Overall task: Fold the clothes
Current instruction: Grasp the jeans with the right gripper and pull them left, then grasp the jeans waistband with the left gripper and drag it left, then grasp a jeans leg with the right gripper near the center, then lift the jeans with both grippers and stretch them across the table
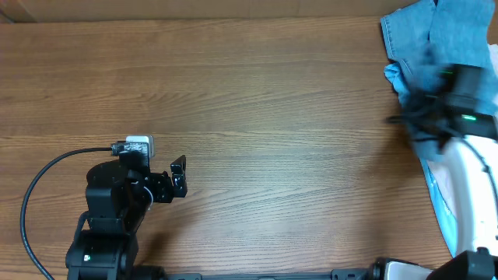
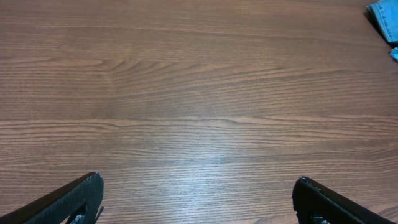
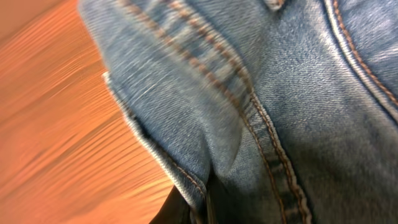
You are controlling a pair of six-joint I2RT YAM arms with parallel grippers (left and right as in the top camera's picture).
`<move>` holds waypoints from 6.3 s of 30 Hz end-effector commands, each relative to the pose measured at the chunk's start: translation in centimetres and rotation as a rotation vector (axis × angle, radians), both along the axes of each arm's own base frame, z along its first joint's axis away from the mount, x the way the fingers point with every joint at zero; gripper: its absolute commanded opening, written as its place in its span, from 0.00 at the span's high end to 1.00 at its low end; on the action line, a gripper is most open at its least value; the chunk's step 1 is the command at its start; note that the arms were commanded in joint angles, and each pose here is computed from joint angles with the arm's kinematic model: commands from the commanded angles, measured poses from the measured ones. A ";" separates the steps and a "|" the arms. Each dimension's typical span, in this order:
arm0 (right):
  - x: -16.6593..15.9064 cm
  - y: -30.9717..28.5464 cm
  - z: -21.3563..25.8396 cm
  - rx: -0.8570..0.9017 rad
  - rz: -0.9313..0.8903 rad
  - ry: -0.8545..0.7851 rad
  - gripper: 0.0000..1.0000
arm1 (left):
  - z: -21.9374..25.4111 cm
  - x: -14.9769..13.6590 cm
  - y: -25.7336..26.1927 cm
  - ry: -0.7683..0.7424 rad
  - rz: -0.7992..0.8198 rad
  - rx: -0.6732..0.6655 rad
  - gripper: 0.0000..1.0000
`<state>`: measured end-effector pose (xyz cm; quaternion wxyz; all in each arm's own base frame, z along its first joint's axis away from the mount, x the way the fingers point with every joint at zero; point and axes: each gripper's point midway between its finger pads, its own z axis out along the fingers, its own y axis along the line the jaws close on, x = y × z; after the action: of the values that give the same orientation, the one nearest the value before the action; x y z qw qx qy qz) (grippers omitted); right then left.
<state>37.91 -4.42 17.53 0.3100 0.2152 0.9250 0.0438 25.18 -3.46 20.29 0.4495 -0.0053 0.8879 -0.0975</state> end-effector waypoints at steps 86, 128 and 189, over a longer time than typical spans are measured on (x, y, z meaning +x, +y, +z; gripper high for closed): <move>-5.6 -0.6 5.9 -0.121 -0.091 -0.009 0.30 | 11.3 22.1 0.0 0.263 -0.150 -0.094 0.96; 14.6 15.0 -15.5 0.272 0.372 -0.148 0.25 | 13.9 13.8 10.8 0.333 0.510 0.305 0.96; 9.8 -0.9 13.2 0.023 0.096 -0.177 0.96 | 17.7 17.9 12.6 0.101 0.531 0.293 0.96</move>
<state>48.67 -3.11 34.91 0.4475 0.1528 0.8710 0.1330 45.00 7.66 38.09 0.4299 -0.1467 0.8785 0.1480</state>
